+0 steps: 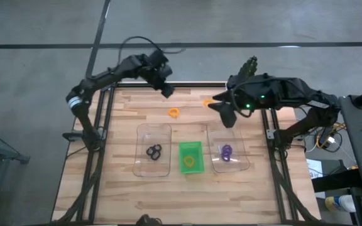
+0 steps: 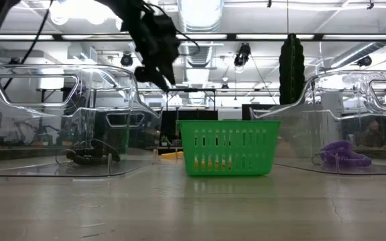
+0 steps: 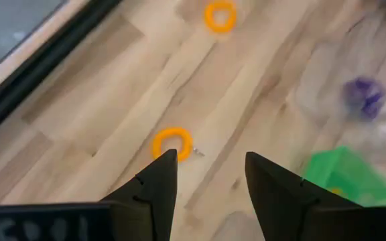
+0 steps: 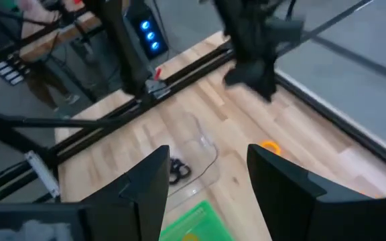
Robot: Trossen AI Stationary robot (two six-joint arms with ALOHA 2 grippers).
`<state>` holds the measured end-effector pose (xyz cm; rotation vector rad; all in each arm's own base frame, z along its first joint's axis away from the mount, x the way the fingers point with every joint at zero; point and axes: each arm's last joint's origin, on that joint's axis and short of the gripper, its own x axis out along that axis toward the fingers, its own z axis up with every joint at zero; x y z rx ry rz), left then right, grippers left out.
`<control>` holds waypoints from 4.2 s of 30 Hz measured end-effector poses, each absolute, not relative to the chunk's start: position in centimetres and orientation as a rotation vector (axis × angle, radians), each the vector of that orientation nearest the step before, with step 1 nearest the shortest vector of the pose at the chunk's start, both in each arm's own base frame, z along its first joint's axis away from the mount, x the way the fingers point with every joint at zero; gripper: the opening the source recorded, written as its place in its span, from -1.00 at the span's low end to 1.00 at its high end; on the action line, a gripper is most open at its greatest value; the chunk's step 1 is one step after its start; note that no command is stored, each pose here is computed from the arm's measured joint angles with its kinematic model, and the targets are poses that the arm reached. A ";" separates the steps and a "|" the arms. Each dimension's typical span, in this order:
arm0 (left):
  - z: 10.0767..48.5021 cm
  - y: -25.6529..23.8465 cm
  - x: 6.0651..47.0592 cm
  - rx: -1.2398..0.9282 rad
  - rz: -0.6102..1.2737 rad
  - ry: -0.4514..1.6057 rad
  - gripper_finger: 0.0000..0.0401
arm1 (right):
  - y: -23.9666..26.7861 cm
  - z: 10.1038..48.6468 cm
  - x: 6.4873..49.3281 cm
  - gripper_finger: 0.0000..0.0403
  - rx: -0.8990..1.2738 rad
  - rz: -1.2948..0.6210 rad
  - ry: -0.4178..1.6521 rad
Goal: Sort spring keychains
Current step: Put the left yellow spring keychain into the green bin
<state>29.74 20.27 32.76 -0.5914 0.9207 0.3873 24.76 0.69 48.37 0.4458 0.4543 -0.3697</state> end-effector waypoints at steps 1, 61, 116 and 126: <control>32.2 20.2 30.2 -0.570 0.375 0.948 -0.16 | 0.7 48.5 24.5 -0.04 0.443 -0.377 0.446; 26.5 19.9 35.9 -0.453 0.467 1.108 -1.00 | 0.4 49.2 23.3 -0.04 0.384 -0.468 0.384; 47.6 10.3 28.3 -0.316 0.353 0.268 -1.00 | -7.0 45.5 33.8 -0.67 0.386 -0.515 0.290; 47.7 10.8 28.0 -0.324 0.362 0.260 -0.72 | -6.8 45.6 33.6 -0.67 0.392 -0.507 0.291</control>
